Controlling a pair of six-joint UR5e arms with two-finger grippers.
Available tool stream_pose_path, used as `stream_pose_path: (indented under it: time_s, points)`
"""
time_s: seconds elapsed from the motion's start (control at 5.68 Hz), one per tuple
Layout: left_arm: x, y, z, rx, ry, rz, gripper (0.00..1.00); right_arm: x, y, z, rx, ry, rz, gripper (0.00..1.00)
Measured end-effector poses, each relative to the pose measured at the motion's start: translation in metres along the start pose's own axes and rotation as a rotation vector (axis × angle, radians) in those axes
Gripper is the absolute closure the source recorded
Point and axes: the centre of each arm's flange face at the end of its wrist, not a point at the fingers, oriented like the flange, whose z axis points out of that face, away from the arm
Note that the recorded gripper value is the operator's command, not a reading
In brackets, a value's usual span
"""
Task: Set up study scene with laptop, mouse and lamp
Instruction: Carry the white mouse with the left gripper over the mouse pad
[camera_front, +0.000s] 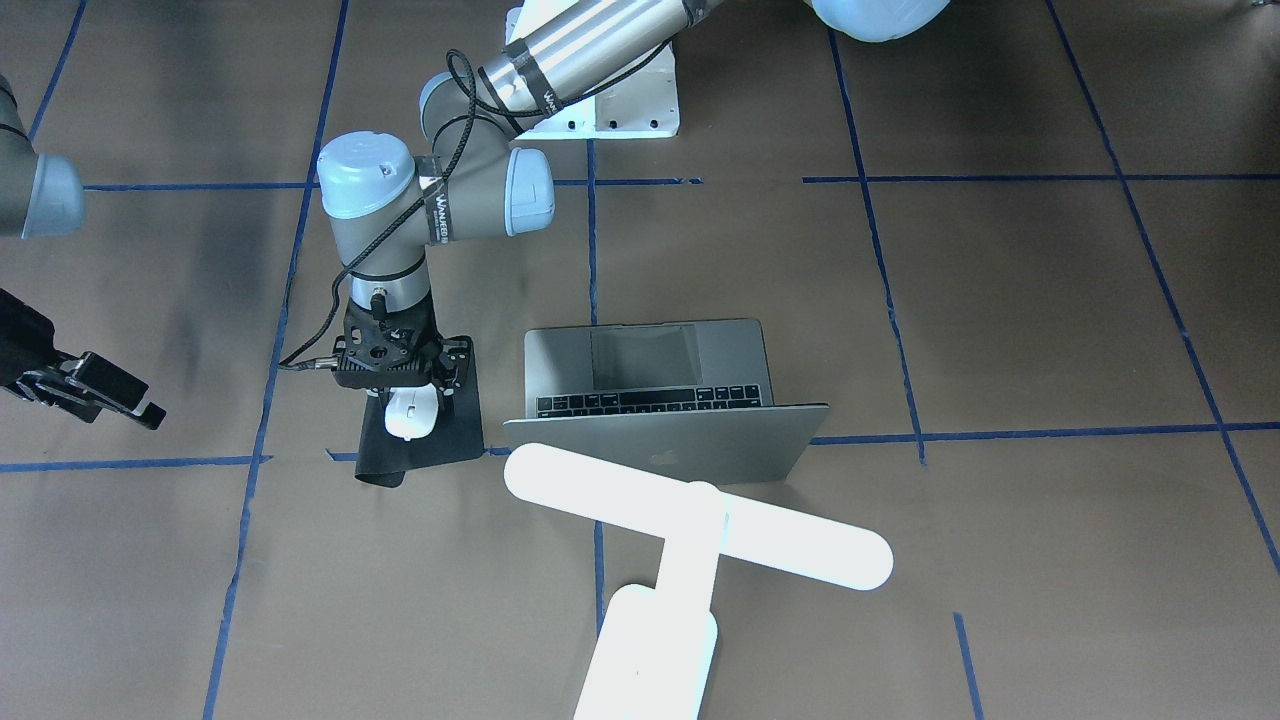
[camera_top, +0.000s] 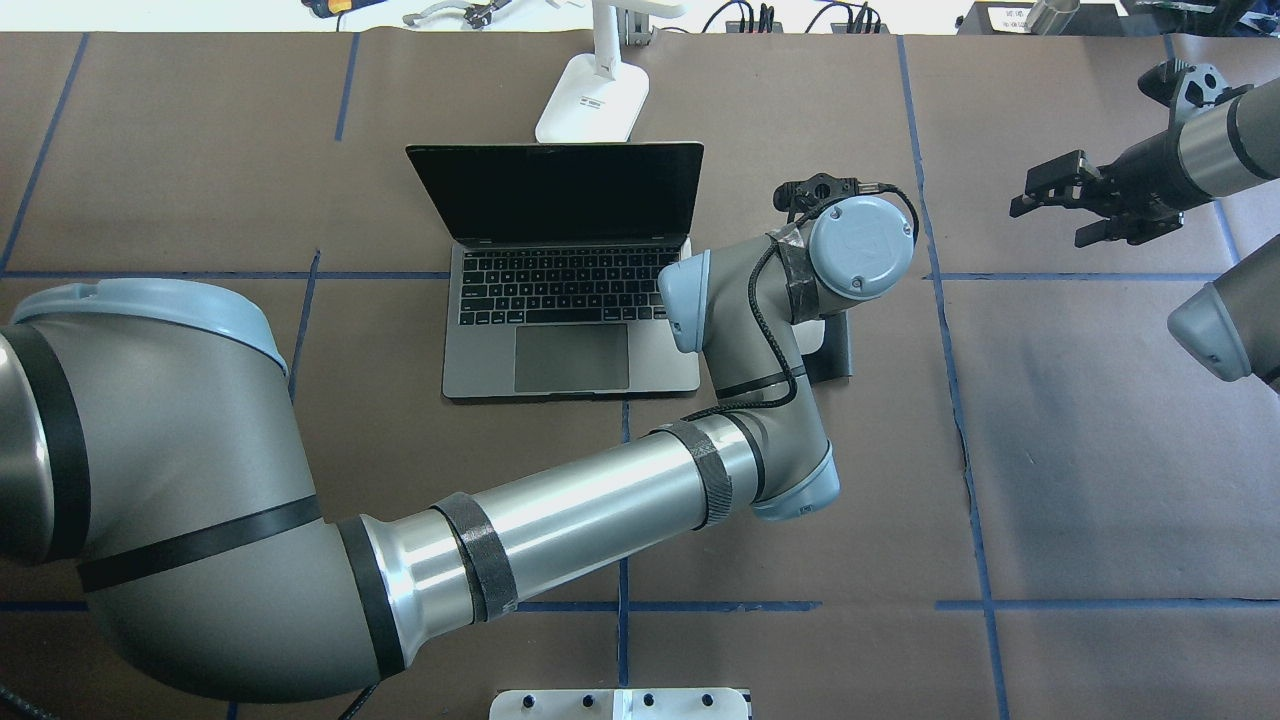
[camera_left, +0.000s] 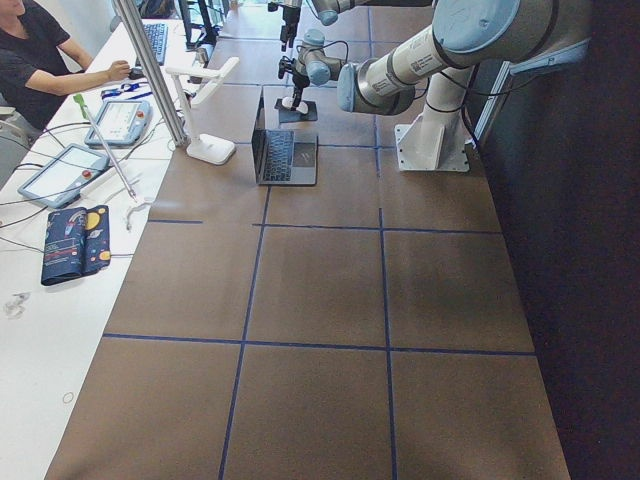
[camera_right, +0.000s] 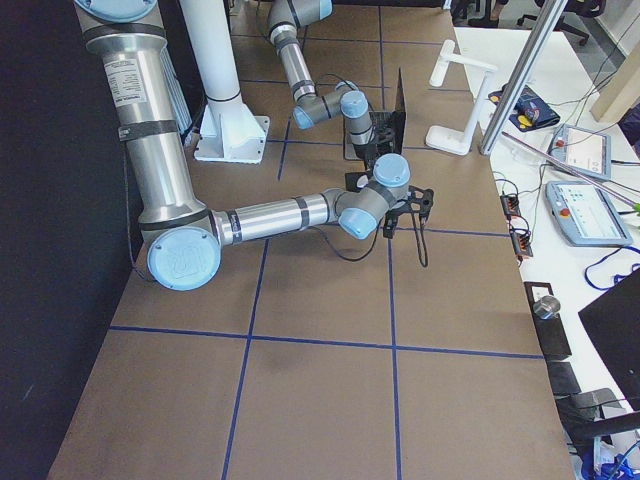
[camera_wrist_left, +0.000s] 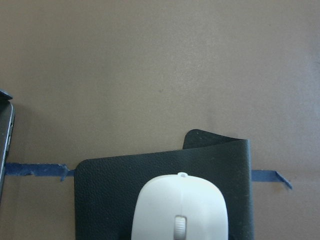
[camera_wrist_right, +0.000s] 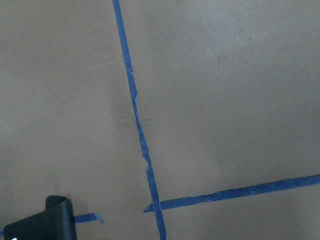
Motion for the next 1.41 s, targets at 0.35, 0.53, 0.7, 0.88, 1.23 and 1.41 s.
stream_pose_path:
  time_s: [0.35,0.53,0.7,0.88,1.23,1.41]
  points:
    - [0.000,0.000,0.000,0.000,-0.001,0.000,0.00,-0.001,0.000,-0.001,0.000,-0.002,0.001,0.00]
    - [0.001,-0.001,-0.001,0.001,0.002,-0.001,0.00,-0.001,0.001,-0.001,0.000,-0.002,0.001,0.00]
    - [0.007,-0.003,-0.008,0.005,0.013,-0.011,0.00,-0.002,0.002,-0.003,0.001,-0.006,0.000,0.00]
    - [0.018,-0.006,-0.023,0.008,0.036,-0.026,0.00,-0.002,0.005,-0.008,0.002,-0.013,-0.001,0.00]
    - [0.041,-0.008,-0.075,-0.015,0.048,-0.037,0.00,0.003,0.009,-0.012,-0.001,-0.015,-0.002,0.00]
    - [0.039,-0.003,-0.104,-0.052,0.051,-0.035,0.00,0.012,0.011,-0.015,0.002,-0.012,-0.003,0.00]
